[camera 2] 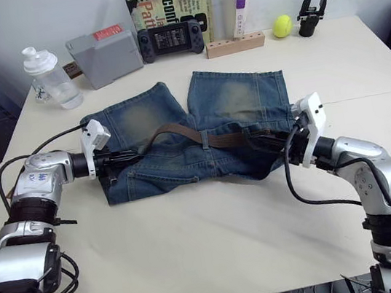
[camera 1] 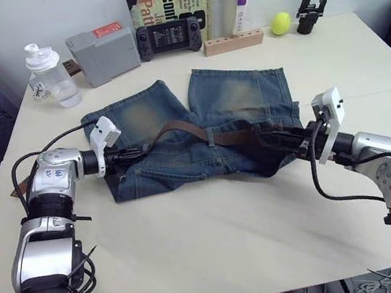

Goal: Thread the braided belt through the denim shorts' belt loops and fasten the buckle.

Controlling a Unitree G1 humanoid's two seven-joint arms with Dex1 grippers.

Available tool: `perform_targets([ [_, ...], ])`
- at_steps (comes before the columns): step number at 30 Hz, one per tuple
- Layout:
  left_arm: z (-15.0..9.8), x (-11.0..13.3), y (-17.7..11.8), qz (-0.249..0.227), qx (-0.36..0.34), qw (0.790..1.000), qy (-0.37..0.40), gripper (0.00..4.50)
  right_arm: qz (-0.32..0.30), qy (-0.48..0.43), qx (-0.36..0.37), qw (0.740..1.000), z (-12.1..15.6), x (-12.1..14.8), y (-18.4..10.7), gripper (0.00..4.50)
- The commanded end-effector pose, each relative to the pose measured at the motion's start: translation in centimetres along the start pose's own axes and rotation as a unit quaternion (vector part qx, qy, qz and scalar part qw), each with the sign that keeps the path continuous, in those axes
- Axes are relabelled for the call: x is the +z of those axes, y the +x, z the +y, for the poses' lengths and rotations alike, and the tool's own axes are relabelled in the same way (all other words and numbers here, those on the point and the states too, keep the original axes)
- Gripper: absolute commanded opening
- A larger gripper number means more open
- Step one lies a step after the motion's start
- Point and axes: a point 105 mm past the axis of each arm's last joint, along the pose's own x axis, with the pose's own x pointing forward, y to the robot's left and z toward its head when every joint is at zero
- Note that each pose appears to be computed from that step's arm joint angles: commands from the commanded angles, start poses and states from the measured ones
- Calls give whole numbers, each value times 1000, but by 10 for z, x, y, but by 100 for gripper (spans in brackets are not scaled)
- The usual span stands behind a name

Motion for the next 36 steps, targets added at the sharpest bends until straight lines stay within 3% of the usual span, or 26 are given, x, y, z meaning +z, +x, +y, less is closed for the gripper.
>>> perform_targets([
  [1, 12, 30, -8, -72, 60, 993, 72, 0, -37, -42, -9, 998, -2, 24, 1, 32],
  [4, 12, 54, -20, -137, 101, 972, 164, 0, -65, -61, 8, 996, 6, 35, -5, 32],
  [6, 1, 78, -37, -200, 140, 930, 274, 0, -96, -70, 54, 991, 27, 44, -15, 32],
  [8, -13, 82, -47, -221, 156, 896, 352, 0, -109, -76, 92, 987, 45, 48, -24, 32],
  [9, -21, 80, -50, -221, 156, 883, 384, 0, -111, -78, 109, 985, 53, 49, -28, 32],
  [11, -52, 64, -53, -202, 132, 835, 495, 0, -104, -81, 153, 979, 73, 47, -41, 32],
  [13, -79, 39, -60, -180, 121, 773, 596, 0, -69, -96, 180, 976, 87, 36, -50, 32],
  [15, -95, 11, -68, -154, 110, 741, 644, 0, -9, -124, 198, 972, 97, 17, -55, 32],
  [17, -104, -23, -79, -119, 98, 733, 662, 0, 90, -158, 219, 958, 105, -19, -64, 32],
  [21, -112, -85, -93, -40, 69, 764, 641, 0, 266, -223, 229, 910, 93, -88, -87, 32],
  [27, -109, -120, -104, 24, 61, 793, 606, 0, 323, -219, 177, 903, 65, -114, -96, 32],
  [30, -108, -122, -108, 25, 69, 796, 601, 0, 333, -219, 147, 905, 51, -114, -97, 32],
  [34, -104, -120, -118, 16, 87, 804, 588, 156, 339, -274, 95, 895, 21, -106, -97, 32],
  [36, -102, -119, -123, 15, 96, 808, 581, 255, 331, -283, 79, 897, 13, -101, -95, 142],
])
